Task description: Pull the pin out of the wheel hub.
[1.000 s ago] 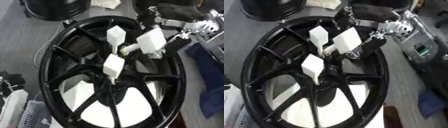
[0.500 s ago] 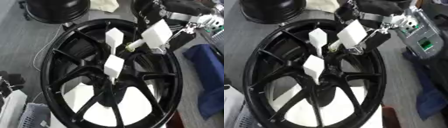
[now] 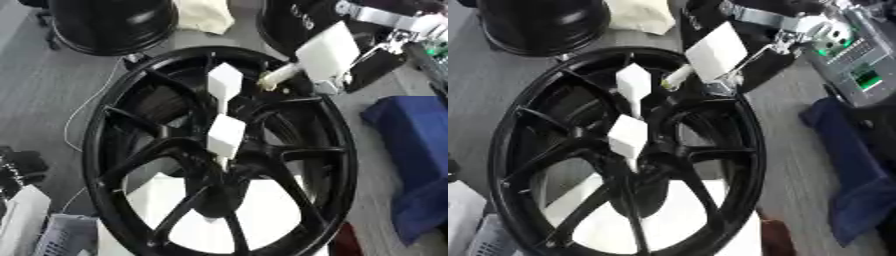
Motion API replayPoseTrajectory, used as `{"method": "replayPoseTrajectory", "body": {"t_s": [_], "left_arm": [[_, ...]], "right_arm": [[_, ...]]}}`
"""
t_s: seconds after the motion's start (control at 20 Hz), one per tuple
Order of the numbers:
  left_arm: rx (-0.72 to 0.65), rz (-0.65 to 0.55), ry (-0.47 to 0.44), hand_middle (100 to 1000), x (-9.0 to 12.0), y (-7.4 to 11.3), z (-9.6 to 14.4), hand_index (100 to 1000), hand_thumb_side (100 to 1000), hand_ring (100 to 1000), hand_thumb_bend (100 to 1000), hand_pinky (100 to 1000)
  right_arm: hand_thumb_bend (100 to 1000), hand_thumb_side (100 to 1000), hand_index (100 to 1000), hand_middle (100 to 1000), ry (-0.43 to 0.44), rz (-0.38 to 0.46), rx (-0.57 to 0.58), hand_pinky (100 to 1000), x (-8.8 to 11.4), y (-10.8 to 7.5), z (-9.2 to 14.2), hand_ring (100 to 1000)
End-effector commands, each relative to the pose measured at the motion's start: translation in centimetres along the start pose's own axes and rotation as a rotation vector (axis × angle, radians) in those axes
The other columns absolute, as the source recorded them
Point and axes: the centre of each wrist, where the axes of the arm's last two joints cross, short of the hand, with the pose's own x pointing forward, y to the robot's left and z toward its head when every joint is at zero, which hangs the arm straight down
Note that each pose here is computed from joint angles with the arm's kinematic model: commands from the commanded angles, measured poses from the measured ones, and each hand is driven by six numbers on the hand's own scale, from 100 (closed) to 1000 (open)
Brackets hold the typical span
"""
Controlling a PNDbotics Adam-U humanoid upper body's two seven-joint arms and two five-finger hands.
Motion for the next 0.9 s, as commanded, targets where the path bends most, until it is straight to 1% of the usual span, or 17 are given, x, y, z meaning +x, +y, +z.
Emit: {"method": "replayPoseTrajectory", "body": {"t_s": [0.05, 0.15, 0.2, 0.35, 0.4, 0.65, 0.75, 0.9], "left_arm": [[-0.006, -0.009, -0.011, 610, 0.4, 0.2, 0.0, 711, 902, 723, 100, 768], [-0.005, -0.008, -0.011, 610, 0.4, 0.2, 0.0, 711, 901, 723, 100, 769], [-0.005, -0.007, -0.012, 610, 0.4, 0.2, 0.0, 711, 900, 723, 100, 769], [-0.005, -0.005, -0.013, 610, 0.4, 0.2, 0.0, 711, 900, 724, 100, 770], [-0.004, -0.004, -0.013, 611, 0.4, 0.2, 0.0, 711, 899, 724, 100, 770], [0.0, -0.004, -0.02, 611, 0.5, 0.2, -0.1, 711, 896, 724, 100, 770], [0.002, -0.005, -0.023, 612, 0.6, 0.2, -0.1, 712, 893, 724, 100, 771], [0.008, -0.007, -0.03, 612, 0.8, 0.3, -0.1, 712, 890, 724, 100, 771]], "right_arm": [[259, 187, 557, 491, -0.192, 0.211, 0.255, 579, 0.0, -2.1, 1.1, 572], [253, 177, 556, 490, -0.178, 0.212, 0.238, 578, -0.1, -2.5, 1.6, 570], [231, 157, 557, 489, -0.169, 0.207, 0.226, 576, -0.3, -2.6, 2.0, 566], [201, 115, 568, 487, -0.132, 0.184, 0.163, 572, -0.9, -3.0, 3.6, 556], [182, 100, 568, 485, -0.112, 0.177, 0.137, 569, -1.1, -3.3, 4.4, 550], [111, 100, 574, 479, 0.008, 0.125, 0.003, 562, -1.9, -4.7, 8.8, 536], [102, 100, 576, 478, 0.061, 0.109, -0.039, 561, -1.8, -5.4, 10.7, 535], [100, 100, 579, 475, 0.14, 0.094, -0.09, 557, -0.9, -6.5, 13.9, 530]]}}
